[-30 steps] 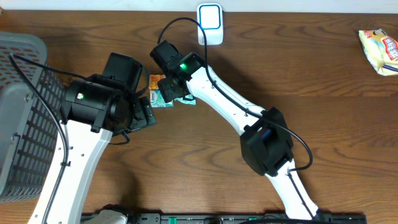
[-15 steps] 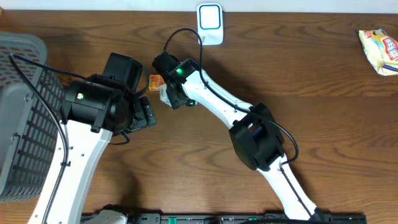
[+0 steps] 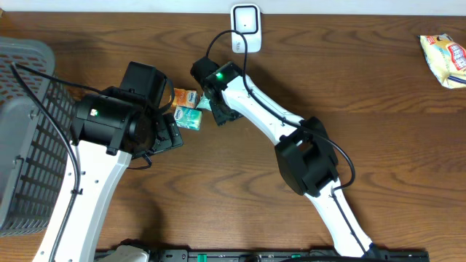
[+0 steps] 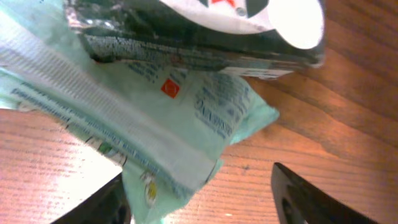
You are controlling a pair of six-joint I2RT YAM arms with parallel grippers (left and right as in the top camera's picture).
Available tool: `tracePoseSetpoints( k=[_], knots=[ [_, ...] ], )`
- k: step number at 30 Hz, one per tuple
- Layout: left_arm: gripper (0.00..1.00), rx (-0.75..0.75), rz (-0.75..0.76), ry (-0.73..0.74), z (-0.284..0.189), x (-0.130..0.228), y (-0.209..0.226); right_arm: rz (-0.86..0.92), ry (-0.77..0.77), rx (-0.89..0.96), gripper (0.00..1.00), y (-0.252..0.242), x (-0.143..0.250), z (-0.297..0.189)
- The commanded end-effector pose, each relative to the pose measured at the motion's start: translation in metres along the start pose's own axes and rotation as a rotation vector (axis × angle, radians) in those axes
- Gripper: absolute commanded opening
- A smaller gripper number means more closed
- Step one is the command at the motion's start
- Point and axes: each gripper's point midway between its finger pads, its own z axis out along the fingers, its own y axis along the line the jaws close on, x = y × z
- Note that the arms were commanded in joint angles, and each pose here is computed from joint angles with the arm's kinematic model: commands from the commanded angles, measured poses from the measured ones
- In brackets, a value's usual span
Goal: Scan the item barcode
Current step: 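Reach the right gripper down to the mint wipes pack, then grasp the mint-green wipes pack with the right gripper and pull it out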
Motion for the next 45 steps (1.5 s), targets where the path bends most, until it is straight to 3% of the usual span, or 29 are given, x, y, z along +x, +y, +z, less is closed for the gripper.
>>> tracePoseSetpoints(
  k=[1, 11, 17, 28, 39, 45],
  knots=[
    [0.97, 0.0, -0.014, -0.006, -0.002, -0.001, 0.002, 0.002, -0.087, -0.057, 0.59, 0.001, -0.013, -0.045],
    [0.98, 0.0, -0.014, -0.006, -0.002, -0.001, 0.002, -0.235, -0.19, -0.123, 0.68, 0.029, -0.031, -0.049],
    [0.97, 0.0, -0.014, -0.006, -0.002, -0.001, 0.002, -0.408, -0.173, -0.093, 0.73, 0.032, -0.027, -0.034],
    [0.98, 0.0, -0.014, -0.006, -0.002, -0.001, 0.002, -0.419, -0.139, -0.011, 0.76, 0.024, -0.029, 0.008],
    [0.98, 0.0, -0.014, -0.006, -0.002, -0.001, 0.002, -0.375, -0.272, -0.027, 0.75, 0.03, -0.062, 0.004],
    [0.98, 0.0, -0.014, -0.006, -0.002, -0.001, 0.002, -0.367, -0.258, -0.032, 0.78, 0.024, -0.062, 0.007]
  ],
)
